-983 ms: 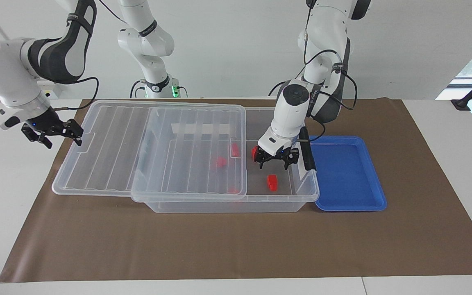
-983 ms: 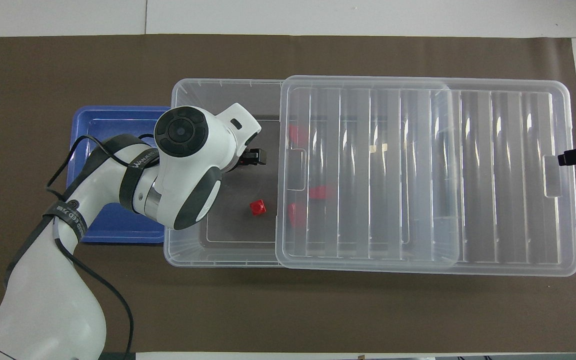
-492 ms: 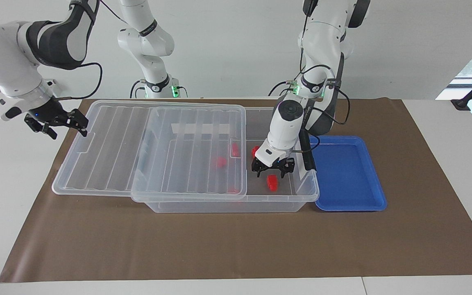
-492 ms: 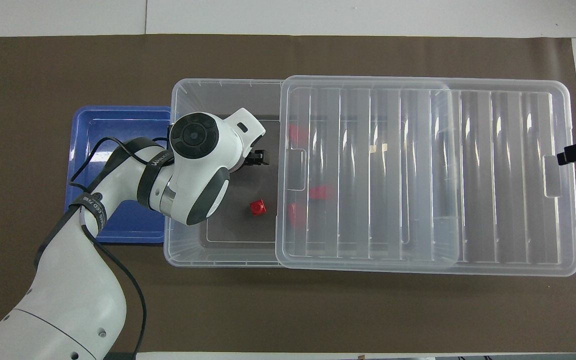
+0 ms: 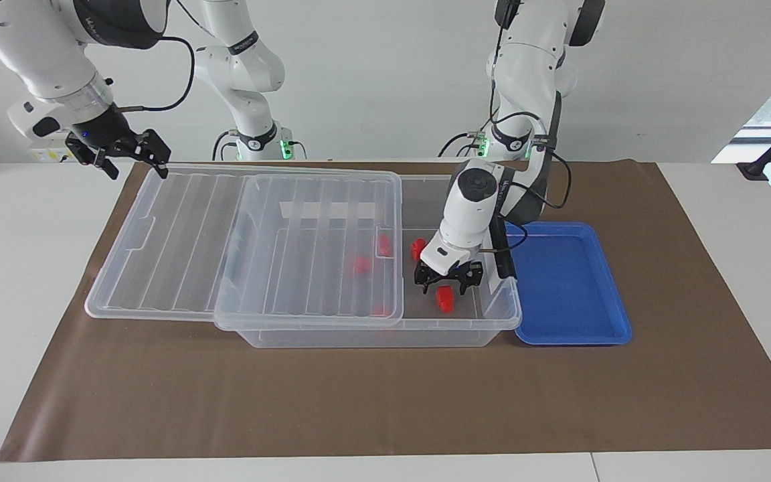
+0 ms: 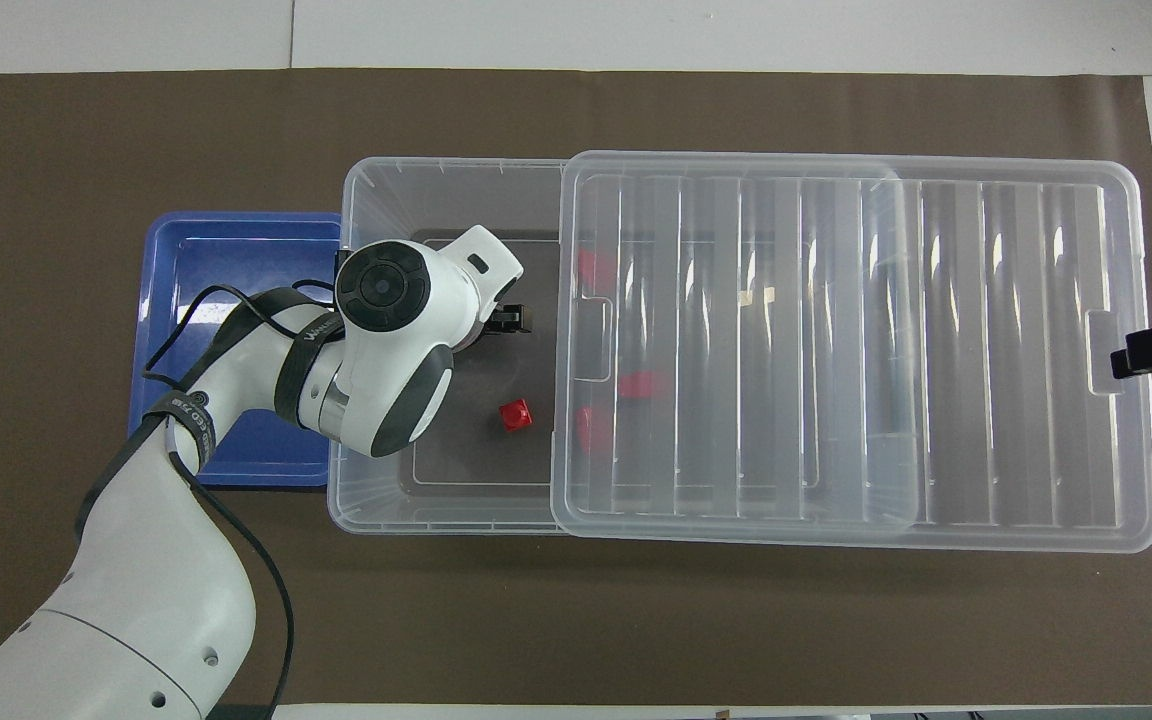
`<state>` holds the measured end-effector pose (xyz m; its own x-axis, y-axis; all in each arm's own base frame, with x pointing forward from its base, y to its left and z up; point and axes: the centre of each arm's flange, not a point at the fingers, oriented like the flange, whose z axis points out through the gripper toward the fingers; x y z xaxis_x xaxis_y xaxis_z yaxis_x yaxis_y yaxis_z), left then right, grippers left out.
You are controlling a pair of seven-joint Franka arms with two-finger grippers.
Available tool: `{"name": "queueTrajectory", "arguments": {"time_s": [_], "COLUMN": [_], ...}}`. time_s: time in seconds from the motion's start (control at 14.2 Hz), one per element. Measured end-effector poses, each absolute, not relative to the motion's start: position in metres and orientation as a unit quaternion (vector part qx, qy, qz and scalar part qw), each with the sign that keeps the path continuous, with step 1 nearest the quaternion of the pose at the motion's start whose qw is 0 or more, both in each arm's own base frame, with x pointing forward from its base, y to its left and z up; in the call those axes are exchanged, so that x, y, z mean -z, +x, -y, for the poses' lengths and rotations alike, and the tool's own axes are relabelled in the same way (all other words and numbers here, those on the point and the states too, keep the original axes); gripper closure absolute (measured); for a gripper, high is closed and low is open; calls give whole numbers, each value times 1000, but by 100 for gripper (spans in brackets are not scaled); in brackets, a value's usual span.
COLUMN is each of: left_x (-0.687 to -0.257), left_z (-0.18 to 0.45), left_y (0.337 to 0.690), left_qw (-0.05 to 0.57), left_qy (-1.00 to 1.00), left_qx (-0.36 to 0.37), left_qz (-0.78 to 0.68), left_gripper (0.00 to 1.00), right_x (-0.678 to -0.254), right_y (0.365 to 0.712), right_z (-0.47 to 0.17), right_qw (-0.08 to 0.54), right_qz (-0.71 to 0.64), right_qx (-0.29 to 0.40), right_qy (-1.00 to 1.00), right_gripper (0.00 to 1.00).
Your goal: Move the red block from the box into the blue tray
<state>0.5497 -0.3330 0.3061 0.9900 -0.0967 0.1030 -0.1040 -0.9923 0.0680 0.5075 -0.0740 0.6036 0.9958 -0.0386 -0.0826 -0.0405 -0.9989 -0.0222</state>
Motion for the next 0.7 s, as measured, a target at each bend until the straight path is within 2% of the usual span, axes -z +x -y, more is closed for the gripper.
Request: {"name": "queueTrajectory", "arguments": {"time_s": [0.28, 0.35, 0.49, 0.7], "left_x": [-307, -308, -317, -363], "left_z": [332, 332, 331, 326], "left_y": [551, 551, 552, 547], "left_qw": [37, 37, 37, 30], "left_qy": [997, 997, 997, 998], "left_qx": [-52, -53, -52, -43], "left_qz": [49, 49, 48, 47], "left_gripper": [61, 66, 66, 66], "right_x": [-600, -598, -596, -596], "right_y": [505, 504, 504, 505], "right_z": [75, 75, 73, 75], "right_qw": [13, 13, 13, 12], "right_qz": [-22, -21, -20, -21], "right_qx": [-47, -50, -51, -47], "right_qy": [-999, -998, -998, -999], "right_gripper": [0, 0, 0, 0]}}
